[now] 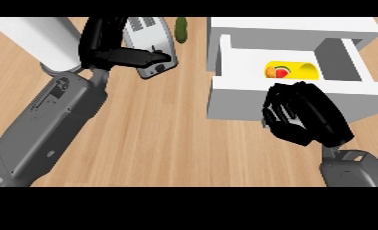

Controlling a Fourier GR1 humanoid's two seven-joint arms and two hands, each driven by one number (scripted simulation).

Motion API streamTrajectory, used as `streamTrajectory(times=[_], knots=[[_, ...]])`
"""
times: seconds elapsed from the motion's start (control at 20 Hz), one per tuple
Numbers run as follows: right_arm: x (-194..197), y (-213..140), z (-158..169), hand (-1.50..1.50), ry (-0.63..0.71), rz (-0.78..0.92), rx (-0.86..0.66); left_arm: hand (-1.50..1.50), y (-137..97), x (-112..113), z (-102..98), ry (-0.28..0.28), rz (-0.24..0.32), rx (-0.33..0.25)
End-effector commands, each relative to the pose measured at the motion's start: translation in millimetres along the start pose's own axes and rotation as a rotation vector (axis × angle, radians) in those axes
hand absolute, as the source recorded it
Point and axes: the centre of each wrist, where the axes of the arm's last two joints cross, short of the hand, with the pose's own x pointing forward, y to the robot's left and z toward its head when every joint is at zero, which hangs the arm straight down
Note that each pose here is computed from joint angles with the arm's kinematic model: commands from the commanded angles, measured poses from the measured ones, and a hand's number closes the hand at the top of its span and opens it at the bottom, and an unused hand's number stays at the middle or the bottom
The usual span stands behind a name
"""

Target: Pick up the cup, place it into the drawer and close the drawer

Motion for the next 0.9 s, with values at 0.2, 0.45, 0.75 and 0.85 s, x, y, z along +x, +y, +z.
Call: streamTrajectory(times=[0.2, 0.45, 0.75, 0.85], knots=[[-34.5, 65.3, -37.6, 1.5, 0.02, 0.169, 0.143, -1.5, 51.2, 3.3, 28.1, 0.016, 0.009, 0.003], [-55.8, 75.2, -75.7, 1.5, 0.039, 0.127, 0.141, -1.5, 82.8, 18.9, 38.9, 0.007, -0.016, 0.035], [-77.9, 60.4, -113.8, 1.5, 0.083, 0.089, 0.145, -1.5, 82.0, -1.4, 63.0, 0.012, -0.001, 0.004], [-86.0, 59.7, -115.6, 1.5, 0.11, 0.086, 0.163, -1.5, 90.9, -2.8, 64.4, -0.005, -0.013, 0.016]])
